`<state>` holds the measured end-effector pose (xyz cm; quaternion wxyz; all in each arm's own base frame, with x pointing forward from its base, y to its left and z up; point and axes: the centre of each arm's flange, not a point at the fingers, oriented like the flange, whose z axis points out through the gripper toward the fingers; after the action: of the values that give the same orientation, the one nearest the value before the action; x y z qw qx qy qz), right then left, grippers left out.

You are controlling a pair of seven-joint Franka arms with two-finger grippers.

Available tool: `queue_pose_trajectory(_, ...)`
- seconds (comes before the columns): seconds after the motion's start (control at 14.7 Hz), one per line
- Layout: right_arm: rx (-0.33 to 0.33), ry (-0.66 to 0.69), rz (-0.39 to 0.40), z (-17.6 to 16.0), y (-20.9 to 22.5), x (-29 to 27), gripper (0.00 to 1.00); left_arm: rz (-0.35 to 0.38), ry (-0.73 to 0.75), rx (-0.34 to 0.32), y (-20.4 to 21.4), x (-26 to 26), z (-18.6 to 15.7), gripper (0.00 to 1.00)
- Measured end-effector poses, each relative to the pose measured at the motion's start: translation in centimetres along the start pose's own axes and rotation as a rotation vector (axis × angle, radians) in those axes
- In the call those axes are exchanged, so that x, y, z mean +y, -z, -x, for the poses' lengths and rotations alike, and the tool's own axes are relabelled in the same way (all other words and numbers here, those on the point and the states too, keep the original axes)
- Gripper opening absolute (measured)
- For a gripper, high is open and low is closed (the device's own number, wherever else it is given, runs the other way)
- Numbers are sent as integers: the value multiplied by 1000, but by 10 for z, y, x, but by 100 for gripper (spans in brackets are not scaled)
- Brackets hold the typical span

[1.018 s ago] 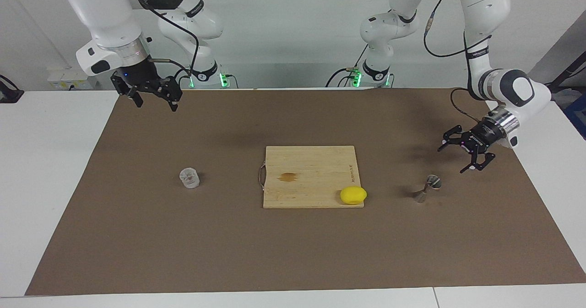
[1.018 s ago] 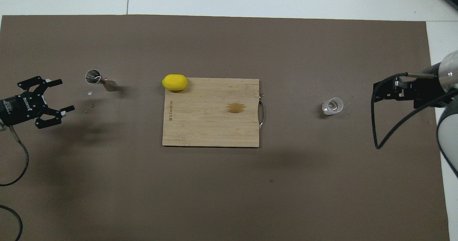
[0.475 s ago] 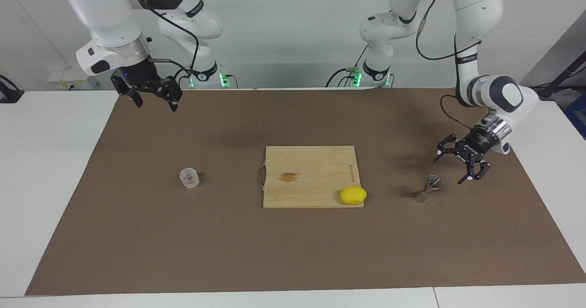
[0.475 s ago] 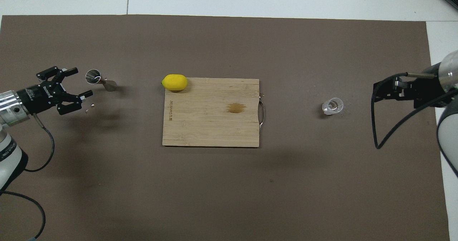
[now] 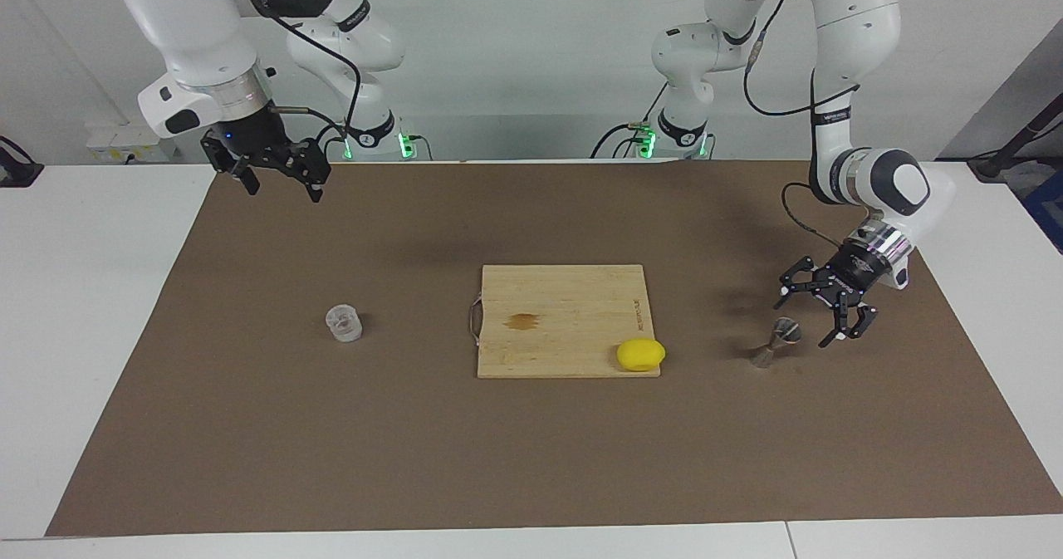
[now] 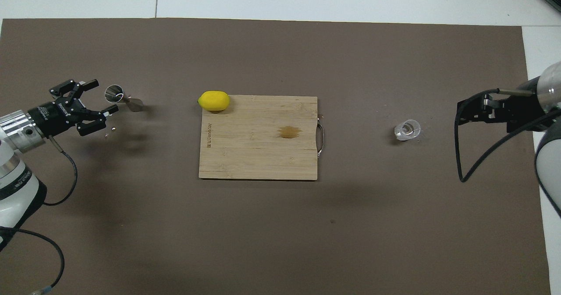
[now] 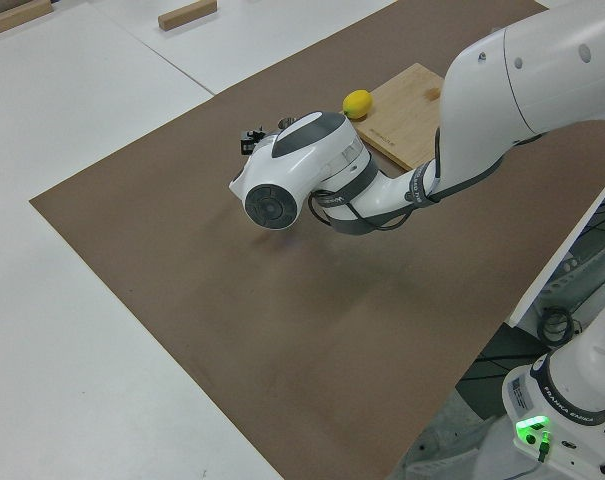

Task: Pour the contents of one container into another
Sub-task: 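Reach the open left gripper toward the small metal cup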

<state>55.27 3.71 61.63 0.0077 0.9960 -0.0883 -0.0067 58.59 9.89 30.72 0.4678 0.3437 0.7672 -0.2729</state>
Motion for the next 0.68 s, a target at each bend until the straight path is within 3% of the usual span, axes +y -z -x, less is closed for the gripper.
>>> queue_pose_trajectory(0.68, 0, 0, 0, 0, 0, 0, 100, 4, 10, -8, -17, -7, 3, 95)
